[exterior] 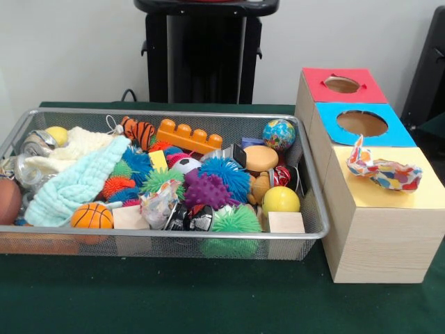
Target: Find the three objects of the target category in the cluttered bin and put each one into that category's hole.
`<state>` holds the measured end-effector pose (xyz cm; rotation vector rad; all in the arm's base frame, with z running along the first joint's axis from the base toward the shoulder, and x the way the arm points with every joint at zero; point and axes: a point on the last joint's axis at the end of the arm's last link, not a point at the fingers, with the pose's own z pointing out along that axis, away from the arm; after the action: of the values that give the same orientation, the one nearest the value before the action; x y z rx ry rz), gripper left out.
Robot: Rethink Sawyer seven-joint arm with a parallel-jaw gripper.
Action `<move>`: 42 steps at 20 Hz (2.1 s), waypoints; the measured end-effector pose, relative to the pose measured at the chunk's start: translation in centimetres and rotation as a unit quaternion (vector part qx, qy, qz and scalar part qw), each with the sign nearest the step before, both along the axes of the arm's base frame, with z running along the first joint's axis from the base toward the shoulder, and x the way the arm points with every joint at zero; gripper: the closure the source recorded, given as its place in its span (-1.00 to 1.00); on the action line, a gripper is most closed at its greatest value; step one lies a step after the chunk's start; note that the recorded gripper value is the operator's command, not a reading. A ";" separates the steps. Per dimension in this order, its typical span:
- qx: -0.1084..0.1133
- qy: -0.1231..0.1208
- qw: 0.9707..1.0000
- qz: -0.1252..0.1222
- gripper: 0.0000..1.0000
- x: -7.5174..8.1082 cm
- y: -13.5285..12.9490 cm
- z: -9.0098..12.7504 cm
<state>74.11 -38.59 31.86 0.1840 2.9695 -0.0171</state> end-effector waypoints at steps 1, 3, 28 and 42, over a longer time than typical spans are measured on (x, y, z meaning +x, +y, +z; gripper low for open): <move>0.000 0.002 1.000 -0.004 -1.00 0.0 -0.8 -0.3; -0.001 0.006 1.000 -0.011 -1.00 0.0 -2.1 -0.9; -0.069 0.118 0.986 0.098 -1.00 -0.9 -19.0 -4.5; -0.070 0.125 0.975 0.172 -1.00 -1.2 -28.6 -8.1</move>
<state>72.91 -67.20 23.77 -0.3781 3.1882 -0.2209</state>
